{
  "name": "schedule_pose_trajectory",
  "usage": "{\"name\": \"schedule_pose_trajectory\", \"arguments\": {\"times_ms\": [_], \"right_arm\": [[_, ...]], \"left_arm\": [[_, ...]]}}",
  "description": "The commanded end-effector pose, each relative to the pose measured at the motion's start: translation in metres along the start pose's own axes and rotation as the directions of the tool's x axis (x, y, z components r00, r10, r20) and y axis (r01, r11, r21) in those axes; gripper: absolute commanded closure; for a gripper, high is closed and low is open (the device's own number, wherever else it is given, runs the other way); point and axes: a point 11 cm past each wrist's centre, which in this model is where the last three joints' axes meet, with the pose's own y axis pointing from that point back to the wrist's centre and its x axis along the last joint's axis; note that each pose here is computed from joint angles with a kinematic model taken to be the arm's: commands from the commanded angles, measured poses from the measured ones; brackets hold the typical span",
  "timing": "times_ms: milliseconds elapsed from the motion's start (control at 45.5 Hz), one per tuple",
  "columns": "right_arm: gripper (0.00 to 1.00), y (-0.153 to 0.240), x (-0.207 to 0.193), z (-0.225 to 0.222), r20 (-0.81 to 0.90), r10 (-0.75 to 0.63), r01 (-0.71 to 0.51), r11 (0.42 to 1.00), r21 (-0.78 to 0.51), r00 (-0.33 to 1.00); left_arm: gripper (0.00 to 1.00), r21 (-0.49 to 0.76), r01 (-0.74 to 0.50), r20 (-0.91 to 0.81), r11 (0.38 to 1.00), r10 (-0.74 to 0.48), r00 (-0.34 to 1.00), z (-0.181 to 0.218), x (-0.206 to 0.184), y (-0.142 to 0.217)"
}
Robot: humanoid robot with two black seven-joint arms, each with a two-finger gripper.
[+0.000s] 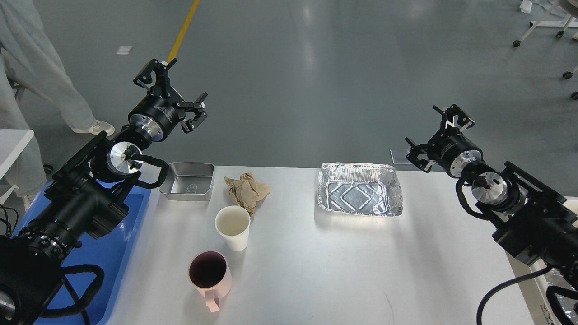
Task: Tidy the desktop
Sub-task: 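Move the left gripper over the blue bin toward the table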
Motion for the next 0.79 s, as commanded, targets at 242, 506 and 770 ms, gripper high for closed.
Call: {"name": "schedule_pose_trajectory", "arguments": {"times_ms": [242,506,770], "right_arm": [[0.0,0.001,0.002,0.0,-0.001,0.004,-0.004,1.0,-0.002,1.0],[0.0,0.002,0.007,0.005,-0.002,0.018,-0.018,1.0,-0.012,1.0],[0.0,0.004,0.011,0.009,-0.004,0.025,-0.025,1.0,-0.019,1.0]], "left_arm": [[0.03,-0.003,-0.009,0.0,1.0,0.009,1.0,0.001,0.004,0.001],[0.03,-0.082,0.0,0.013,0.997,0.001,1.0,0.013,0.009,0.006],[0.03,-0.09,0.067,0.227,0.994,-0.045,0.973,0.011,0.009,0.011]]}}
